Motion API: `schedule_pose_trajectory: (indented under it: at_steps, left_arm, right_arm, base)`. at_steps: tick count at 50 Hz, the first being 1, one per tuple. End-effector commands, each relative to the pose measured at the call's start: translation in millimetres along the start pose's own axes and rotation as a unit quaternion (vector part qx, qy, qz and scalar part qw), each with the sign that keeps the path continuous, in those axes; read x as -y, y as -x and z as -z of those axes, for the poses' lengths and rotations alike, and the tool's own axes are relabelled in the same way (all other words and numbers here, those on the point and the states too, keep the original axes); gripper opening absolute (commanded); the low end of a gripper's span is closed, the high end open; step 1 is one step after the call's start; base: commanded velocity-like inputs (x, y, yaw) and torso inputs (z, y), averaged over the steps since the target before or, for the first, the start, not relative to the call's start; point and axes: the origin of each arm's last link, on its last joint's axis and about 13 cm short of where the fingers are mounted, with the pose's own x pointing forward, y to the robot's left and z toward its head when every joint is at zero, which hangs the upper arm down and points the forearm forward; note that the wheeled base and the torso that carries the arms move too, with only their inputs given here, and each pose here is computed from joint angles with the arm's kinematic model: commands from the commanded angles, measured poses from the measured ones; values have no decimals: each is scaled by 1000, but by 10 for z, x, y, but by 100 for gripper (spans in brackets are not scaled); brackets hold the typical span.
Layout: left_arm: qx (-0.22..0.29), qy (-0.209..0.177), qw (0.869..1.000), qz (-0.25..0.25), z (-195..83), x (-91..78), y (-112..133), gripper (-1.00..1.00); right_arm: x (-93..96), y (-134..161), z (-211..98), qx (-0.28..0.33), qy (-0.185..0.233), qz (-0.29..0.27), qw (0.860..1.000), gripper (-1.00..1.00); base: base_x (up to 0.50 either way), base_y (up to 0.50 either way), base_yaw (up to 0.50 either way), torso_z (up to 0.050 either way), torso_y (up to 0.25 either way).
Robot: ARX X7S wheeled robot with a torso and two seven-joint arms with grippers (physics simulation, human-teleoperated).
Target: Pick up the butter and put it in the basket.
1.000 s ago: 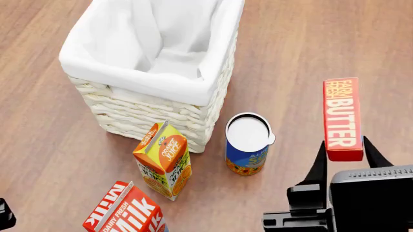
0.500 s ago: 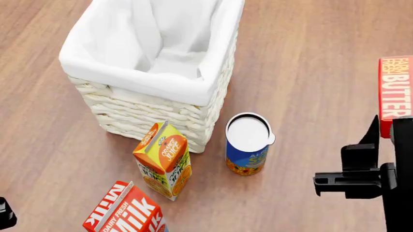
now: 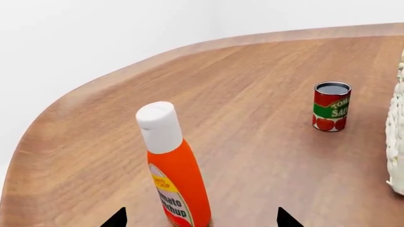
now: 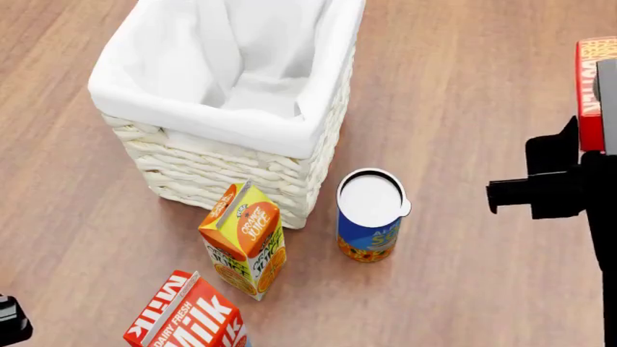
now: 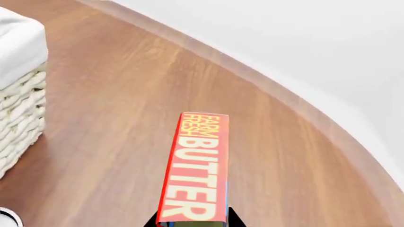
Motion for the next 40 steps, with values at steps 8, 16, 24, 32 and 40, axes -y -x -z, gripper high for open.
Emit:
schedule_pose_trajectory:
  at_steps: [8,16,24,32,40]
  left_arm:
    - [-26,27,999,11,-22,-3,10,100]
    - [-28,28,999,10,-28,-5,17,100]
    - [-27,27,999,12,-27,-6,44,100]
    - [-26,25,999,11,-31,-9,33,100]
    - [-25,26,999,12,-40,-4,25,100]
  right_arm:
    - [129,-360,-432,-24,-37,5,999,-100]
    - [130,-479,-523,-47,-36,4,998,-100]
    - [53,-515,-701,-49,-33,-15,998,-100]
    - [-55,-570,-895,-39,-22,-42,998,-100]
    - [-176,-687,-1062,-26,-21,-67,997,-100]
  base:
    - [0,0,0,0,1]
    - [0,0,0,1,1]
    - [0,0,0,0,1]
    - [0,0,0,1,1]
    - [0,0,0,0,3]
